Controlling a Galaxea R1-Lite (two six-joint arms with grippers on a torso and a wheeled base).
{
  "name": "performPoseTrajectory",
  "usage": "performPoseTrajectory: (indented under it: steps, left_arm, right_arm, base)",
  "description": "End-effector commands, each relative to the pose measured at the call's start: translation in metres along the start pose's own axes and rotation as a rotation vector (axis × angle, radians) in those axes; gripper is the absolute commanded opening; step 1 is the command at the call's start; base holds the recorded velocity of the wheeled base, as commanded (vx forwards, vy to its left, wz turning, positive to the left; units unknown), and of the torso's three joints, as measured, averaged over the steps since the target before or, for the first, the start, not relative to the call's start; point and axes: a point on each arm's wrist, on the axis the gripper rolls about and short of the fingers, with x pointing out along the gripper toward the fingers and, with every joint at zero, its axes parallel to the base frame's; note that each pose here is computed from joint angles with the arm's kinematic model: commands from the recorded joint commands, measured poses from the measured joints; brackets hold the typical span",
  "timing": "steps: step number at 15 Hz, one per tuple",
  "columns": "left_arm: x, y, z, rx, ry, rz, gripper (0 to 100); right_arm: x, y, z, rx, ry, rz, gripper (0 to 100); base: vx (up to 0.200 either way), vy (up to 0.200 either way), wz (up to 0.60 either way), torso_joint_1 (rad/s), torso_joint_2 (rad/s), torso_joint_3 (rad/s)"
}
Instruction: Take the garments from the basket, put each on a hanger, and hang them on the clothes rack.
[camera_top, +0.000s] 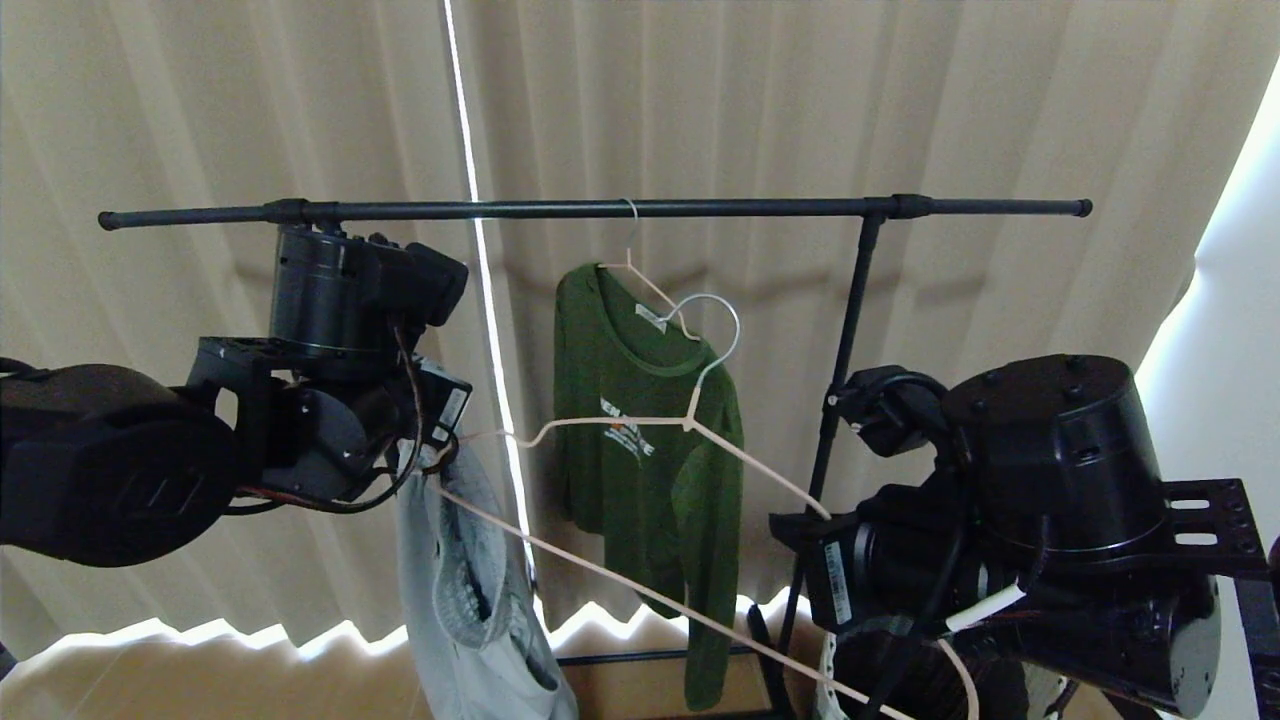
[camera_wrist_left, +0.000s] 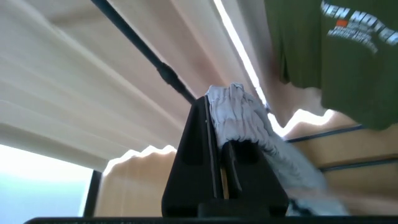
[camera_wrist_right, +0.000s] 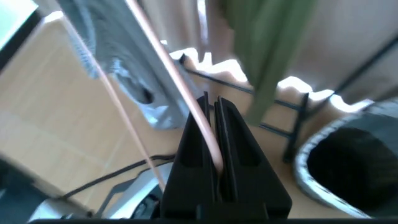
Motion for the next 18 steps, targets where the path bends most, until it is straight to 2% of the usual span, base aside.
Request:
performPoseTrajectory:
  steps: [1,4,6,9,13,16,18]
  left_arm:
    - [-0.003,0.002,0.000,0.002,-0.005,0.000,0]
    - [-0.009,-0.006,0.000,0.016,-0.015,-0.026,0]
    - [-0.011,-0.006,-0.004,0.028,-0.002,-0.029,0]
    - [-0.012,-0.003,-0.009,0.042,0.022,-0.029,0]
    - [-0.013,-0.003,-0.011,0.070,0.022,-0.030,0]
    - [-0.013,-0.004,-0.011,0.076,0.023,-0.031,0]
    - [-0.011,-0.002,-0.010,0.079,0.022,-0.024,0]
  right_arm:
    - [0.002,-0.001,0.003,0.005,-0.008,-0.019,0]
    - [0.009,0.000,0.009,0.013,-0.022,-0.035,0]
    - [0.025,-0.008,0.019,0.037,-0.044,-0.118,0]
    - [0.028,-0.010,0.020,0.041,-0.044,-0.132,0]
    - [0.027,-0.010,0.022,0.042,-0.058,-0.148,0]
    - [0.012,-0.008,0.030,0.056,-0.095,-0.089,0]
    - [-0.016,-0.002,0.035,0.055,-0.093,0.120,0]
  base:
    - [0.000,0.000,0.00,0.000,0.00,0.000]
    - [0.000,0.000,0.00,0.000,0.00,0.000]
    - [0.000,0.000,0.00,0.000,0.00,0.000]
    - [0.000,0.000,0.00,0.000,0.00,0.000]
    - [0.000,0.000,0.00,0.000,0.00,0.000]
    - [0.000,0.000,0.00,0.000,0.00,0.000]
    - [0.000,0.000,0.00,0.000,0.00,0.000]
